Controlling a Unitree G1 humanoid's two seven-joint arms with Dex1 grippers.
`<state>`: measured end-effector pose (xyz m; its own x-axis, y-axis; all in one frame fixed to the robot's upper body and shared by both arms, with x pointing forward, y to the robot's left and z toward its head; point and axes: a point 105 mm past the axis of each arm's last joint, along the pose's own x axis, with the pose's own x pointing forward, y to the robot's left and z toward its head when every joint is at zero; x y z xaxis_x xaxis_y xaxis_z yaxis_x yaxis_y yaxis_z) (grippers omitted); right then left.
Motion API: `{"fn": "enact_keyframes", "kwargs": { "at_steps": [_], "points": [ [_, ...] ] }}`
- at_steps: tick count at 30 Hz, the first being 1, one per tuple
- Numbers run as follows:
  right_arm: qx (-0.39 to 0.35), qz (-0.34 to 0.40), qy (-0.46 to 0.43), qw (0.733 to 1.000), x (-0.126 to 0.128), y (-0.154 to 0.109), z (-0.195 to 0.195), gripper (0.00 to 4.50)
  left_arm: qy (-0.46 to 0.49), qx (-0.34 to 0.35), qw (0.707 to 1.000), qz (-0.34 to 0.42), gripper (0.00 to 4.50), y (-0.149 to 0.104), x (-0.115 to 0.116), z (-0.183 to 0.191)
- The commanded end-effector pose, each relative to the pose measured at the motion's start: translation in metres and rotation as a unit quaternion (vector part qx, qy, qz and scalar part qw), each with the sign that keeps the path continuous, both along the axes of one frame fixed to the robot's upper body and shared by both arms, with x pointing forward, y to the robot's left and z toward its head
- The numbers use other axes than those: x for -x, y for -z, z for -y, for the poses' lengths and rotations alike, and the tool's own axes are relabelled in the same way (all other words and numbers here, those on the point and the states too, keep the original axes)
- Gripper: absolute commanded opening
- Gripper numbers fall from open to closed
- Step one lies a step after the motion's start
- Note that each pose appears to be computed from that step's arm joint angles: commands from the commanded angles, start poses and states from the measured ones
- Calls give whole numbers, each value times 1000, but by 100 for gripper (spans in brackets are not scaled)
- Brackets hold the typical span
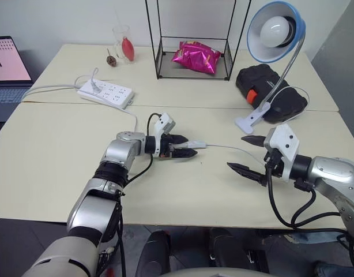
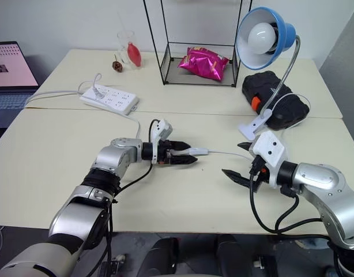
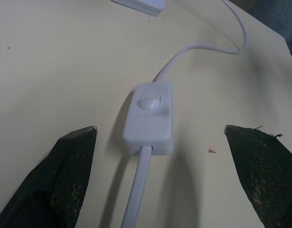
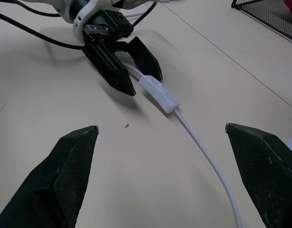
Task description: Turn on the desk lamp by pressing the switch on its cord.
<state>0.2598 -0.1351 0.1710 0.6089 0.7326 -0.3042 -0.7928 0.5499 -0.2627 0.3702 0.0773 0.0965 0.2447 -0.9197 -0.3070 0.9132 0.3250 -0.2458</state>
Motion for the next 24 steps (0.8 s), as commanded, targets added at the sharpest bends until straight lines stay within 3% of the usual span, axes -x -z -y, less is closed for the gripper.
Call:
{"fn": "enact_keyframes", "kwargs": {
  "at_steps": [1, 18, 24],
  "points": [
    [0, 20, -7, 1000, 4, -11, -3, 450, 14, 5, 1000, -1, 449, -3, 0, 5],
    [-23, 9, -3, 1000, 5, -8, -6, 450, 30, -4, 999, 32, 121, -1, 2, 12],
    [-131, -26, 43, 990, 7, -6, -14, 450, 25, -5, 990, 139, 110, -25, -1, 12]
  ]
}}
